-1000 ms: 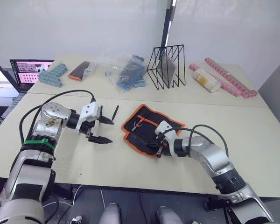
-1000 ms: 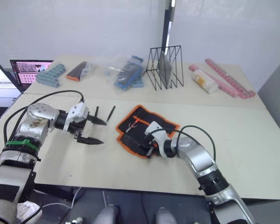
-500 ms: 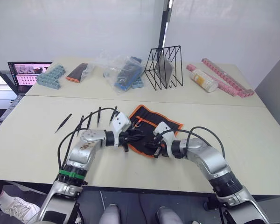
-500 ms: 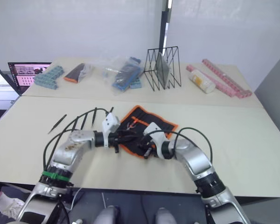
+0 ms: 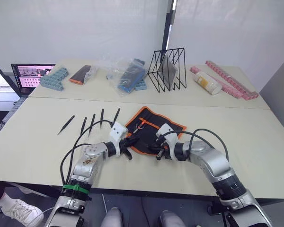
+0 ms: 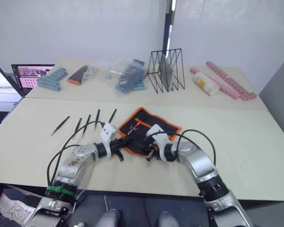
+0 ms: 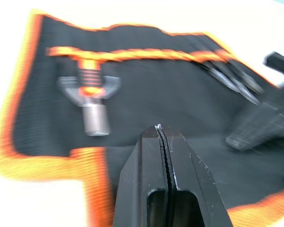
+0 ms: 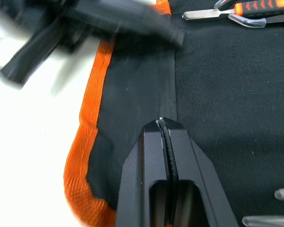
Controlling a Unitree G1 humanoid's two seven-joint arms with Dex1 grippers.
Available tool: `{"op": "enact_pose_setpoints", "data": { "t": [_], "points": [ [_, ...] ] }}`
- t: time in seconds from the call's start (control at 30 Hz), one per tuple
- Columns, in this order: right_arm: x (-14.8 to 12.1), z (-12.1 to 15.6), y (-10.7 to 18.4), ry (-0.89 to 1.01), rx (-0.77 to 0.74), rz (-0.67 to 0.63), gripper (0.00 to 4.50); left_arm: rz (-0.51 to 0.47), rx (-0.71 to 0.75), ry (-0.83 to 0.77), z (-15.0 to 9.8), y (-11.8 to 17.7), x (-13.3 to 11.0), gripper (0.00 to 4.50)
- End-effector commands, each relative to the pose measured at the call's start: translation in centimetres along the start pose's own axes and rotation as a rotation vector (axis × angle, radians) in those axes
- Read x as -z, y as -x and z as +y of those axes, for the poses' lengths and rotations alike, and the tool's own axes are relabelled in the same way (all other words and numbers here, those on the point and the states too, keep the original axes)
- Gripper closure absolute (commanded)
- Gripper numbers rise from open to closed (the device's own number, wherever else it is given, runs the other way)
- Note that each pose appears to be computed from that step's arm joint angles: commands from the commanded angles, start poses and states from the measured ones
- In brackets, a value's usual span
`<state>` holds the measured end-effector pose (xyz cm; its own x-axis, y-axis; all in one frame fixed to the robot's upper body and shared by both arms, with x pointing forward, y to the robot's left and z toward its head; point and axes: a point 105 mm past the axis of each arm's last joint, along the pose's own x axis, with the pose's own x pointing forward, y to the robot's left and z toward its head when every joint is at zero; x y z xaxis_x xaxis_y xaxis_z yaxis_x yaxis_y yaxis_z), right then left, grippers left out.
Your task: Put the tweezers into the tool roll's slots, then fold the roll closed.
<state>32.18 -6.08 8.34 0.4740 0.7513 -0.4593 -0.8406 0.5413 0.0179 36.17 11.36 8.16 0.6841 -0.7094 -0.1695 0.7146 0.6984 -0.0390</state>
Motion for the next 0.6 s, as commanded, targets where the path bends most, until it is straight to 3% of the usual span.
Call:
{"op": "enact_pose_setpoints", "data": {
  "t": [0.03, 0.17, 0.3, 0.4, 0.6],
  "points": [
    [2.9, -0.4, 0.2, -0.034, 0.025, 0.108, 4.50, 0.095, -0.045, 0.032, 1.0, 1.2, 2.5, 4.49],
    [-2.2, 0.6, 0.4, 0.018, -0.061, -0.077, 4.50, 0.121, -0.001, 0.039, -0.7, 0.8, 3.7, 4.49],
    [-6.9, 1.0, 0.7, 0.034, -0.151, -0.249, 4.50, 0.134, -0.040, 0.017, 0.2, 1.0, 4.0, 4.49],
    [-7.2, 1.3, -0.1, 0.095, -0.215, -0.234, 4.50, 0.153, -0.036, -0.022, 0.6, 1.0, 4.1, 4.49],
    [-5.1, 1.0, -3.0, 0.188, -0.286, -0.161, 4.50, 0.191, -0.021, -0.093, 1.2, 1.4, 4.2, 4.49]
  ]
}}
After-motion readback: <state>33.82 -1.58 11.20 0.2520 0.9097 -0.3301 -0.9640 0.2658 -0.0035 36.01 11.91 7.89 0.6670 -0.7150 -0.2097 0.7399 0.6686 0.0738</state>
